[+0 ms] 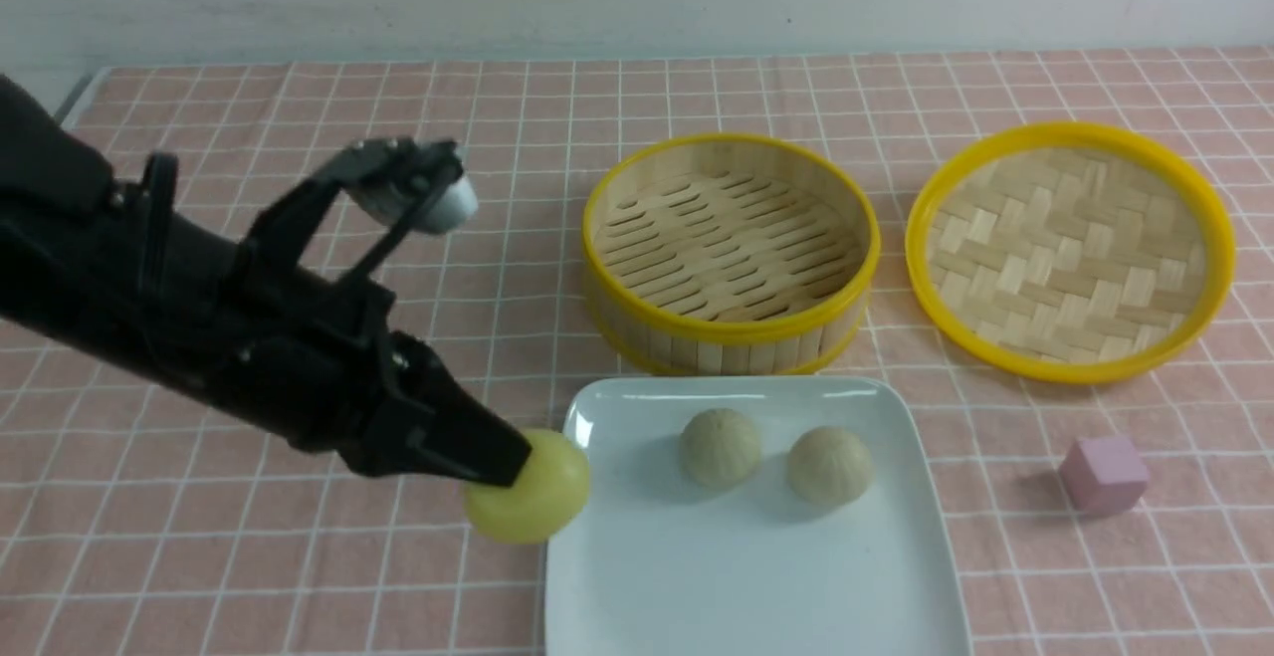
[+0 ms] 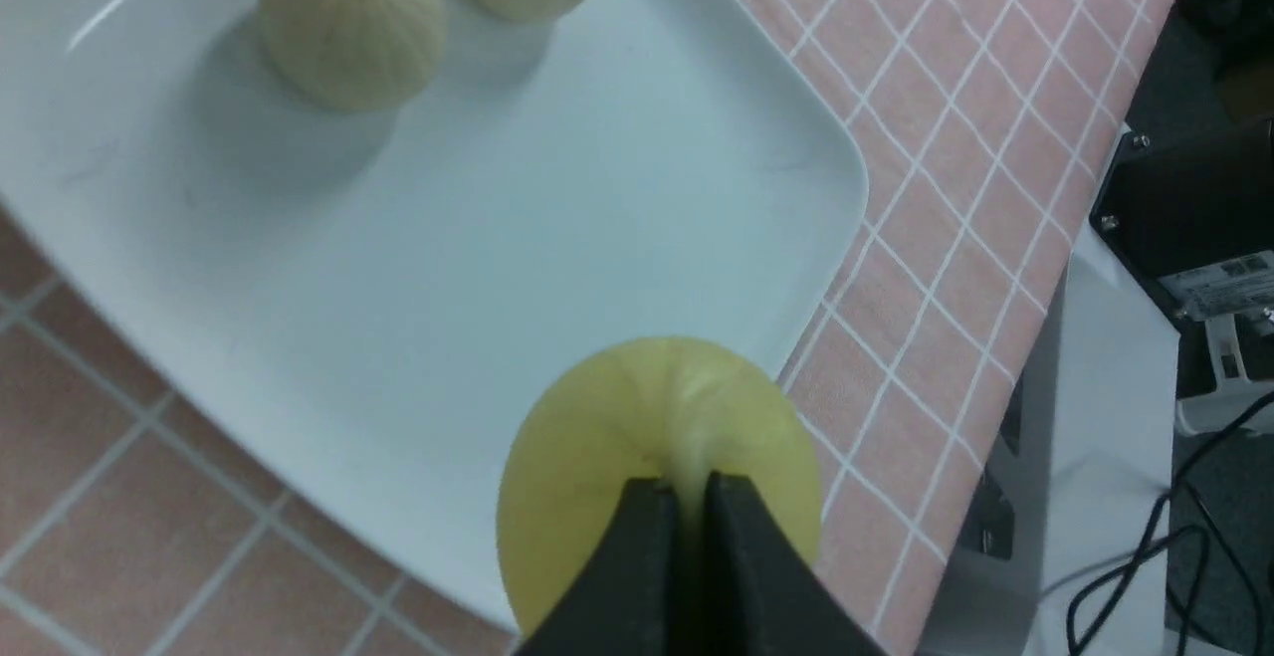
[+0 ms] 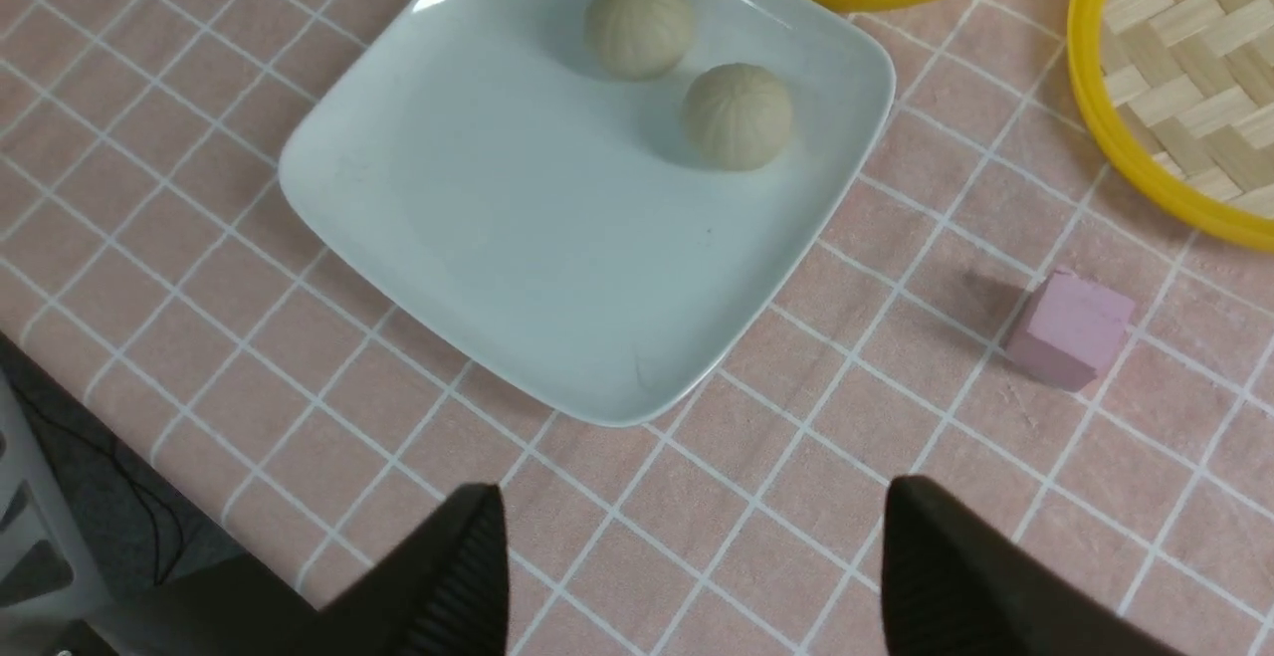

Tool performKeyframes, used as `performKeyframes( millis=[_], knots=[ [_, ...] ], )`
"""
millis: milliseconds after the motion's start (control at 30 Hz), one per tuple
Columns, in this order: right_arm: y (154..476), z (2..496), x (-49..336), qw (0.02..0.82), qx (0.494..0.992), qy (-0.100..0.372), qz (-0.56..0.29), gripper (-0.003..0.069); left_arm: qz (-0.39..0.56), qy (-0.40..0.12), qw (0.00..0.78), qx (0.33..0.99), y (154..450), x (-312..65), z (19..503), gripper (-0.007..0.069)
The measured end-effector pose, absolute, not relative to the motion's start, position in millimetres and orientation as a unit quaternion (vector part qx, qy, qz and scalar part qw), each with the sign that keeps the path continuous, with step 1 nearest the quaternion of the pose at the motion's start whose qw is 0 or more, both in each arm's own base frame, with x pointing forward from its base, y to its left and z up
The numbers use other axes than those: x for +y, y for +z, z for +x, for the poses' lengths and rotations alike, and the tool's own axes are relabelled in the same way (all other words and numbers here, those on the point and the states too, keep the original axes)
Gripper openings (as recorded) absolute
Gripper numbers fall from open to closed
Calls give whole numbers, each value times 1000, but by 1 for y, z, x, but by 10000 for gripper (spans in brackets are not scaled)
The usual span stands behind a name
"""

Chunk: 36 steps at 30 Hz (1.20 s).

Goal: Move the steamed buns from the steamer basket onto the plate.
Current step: Use the left arm to put the steamed stuffed bun into the plate

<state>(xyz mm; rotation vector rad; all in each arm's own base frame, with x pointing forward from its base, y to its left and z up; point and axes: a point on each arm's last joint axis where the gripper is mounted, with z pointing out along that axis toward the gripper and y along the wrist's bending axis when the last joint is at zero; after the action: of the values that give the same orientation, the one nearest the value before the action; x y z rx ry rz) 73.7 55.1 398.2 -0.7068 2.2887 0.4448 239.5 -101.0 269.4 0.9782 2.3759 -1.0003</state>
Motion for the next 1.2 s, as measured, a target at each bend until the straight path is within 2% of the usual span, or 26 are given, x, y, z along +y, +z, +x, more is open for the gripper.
performKeyframes(
  millis=[300,533,800,1000,1100,1200],
  knots=[
    [398,73,56,345,881,176,-272,495,324,-377,253,830,240,-109,267,29],
    [399,73,56,344,880,180,-272,495,327,-345,266,839,215,-107,284,30],
    [399,73,56,344,880,180,-272,495,345,-335,271,834,200,-117,290,30],
    [399,73,57,343,881,184,-268,495,399,-267,294,826,191,-161,282,30],
    [399,73,57,342,883,185,-264,495,386,-223,320,836,190,-167,286,30],
    [399,73,57,342,883,187,-263,495,365,-205,336,844,190,-165,291,30]
  ],
)
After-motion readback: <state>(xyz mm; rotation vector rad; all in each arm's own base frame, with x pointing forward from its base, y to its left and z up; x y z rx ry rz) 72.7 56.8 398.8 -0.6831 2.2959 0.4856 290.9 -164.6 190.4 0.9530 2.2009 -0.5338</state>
